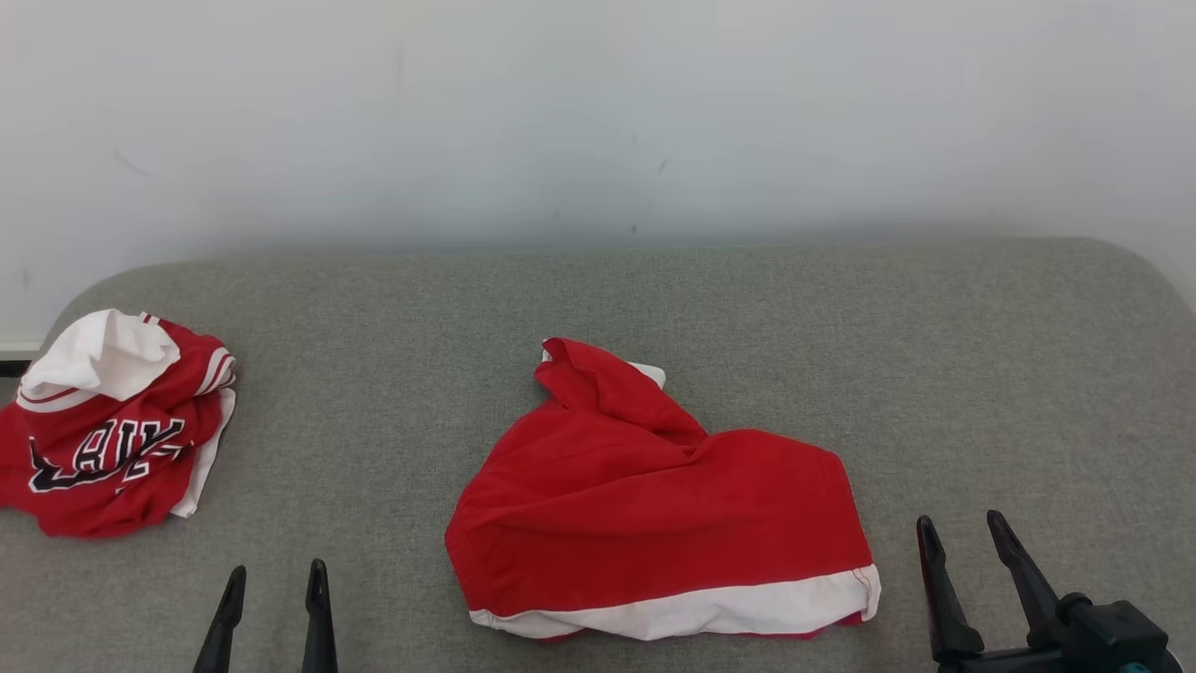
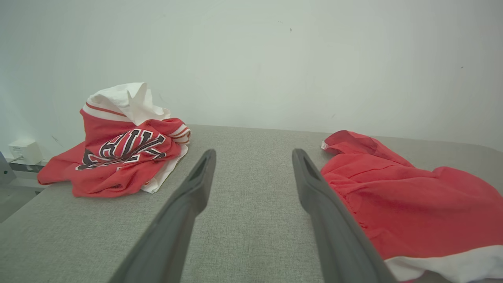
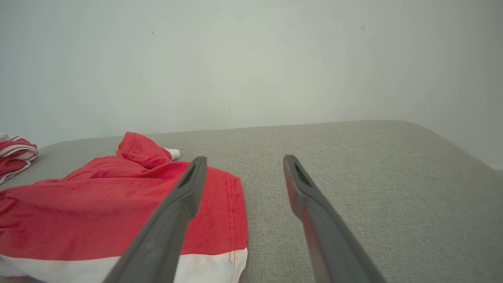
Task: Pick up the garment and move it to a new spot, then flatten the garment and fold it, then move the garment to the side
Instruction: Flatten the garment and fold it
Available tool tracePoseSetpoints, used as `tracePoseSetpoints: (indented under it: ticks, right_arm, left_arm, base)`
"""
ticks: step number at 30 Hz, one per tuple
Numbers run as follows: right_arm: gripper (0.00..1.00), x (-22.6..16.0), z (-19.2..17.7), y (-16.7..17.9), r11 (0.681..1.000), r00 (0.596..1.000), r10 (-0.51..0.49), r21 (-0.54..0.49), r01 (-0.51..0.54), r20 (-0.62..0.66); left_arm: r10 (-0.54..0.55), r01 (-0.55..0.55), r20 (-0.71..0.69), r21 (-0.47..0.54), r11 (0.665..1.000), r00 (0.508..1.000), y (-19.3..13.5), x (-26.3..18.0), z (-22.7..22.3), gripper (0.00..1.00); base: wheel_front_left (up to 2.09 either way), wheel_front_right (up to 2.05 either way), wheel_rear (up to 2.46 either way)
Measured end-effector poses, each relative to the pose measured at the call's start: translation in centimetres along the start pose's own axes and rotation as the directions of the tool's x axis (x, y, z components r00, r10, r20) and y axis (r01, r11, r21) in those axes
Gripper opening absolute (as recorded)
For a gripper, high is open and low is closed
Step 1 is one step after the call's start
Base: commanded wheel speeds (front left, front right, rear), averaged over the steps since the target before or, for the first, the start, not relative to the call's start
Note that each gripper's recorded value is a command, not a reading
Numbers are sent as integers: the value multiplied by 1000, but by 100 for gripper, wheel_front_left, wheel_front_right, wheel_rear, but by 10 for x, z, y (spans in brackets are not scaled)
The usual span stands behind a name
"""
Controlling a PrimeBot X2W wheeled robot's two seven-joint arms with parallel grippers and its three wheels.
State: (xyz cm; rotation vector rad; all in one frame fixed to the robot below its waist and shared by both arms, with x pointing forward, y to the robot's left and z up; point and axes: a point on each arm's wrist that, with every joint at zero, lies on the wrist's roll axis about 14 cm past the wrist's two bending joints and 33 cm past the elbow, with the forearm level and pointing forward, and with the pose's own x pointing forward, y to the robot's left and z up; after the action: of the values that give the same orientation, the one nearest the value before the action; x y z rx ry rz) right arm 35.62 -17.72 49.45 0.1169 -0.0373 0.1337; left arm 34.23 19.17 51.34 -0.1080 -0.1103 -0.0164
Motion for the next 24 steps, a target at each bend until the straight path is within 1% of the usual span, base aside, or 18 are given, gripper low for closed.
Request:
tracePoseSetpoints:
  ticks: [12, 15, 18, 20, 24]
  right_arm:
    - [100, -4, 4, 3, 1000, 1000, 11, -14, -11, 11]
    - [100, -5, -6, 0, 1000, 1000, 8, -17, -8, -25]
    - [100, -6, -16, -2, 1000, 998, 8, -18, -9, -63]
    - [100, -8, -25, -3, 1000, 995, 4, -14, -5, -96]
    - [100, -7, -42, -4, 1000, 988, 4, -6, -5, -154]
  left_arm:
    - [9, -9, 20, 17, 1000, 1000, 2, -1, 6, 100]
    - [-34, 34, -19, 5, 999, 999, -10, -4, -6, 100]
    - [-103, 103, -86, 1, 995, 991, -28, -8, -26, 100]
    - [-139, 141, -139, 1, 990, 981, -37, -11, -42, 100]
    - [-221, 220, -215, -28, 975, 951, -58, -13, -66, 100]
  base:
    - [0, 0, 0]
    - [0, 0, 0]
    - [0, 0, 0]
    - [0, 0, 0]
    - [0, 0, 0]
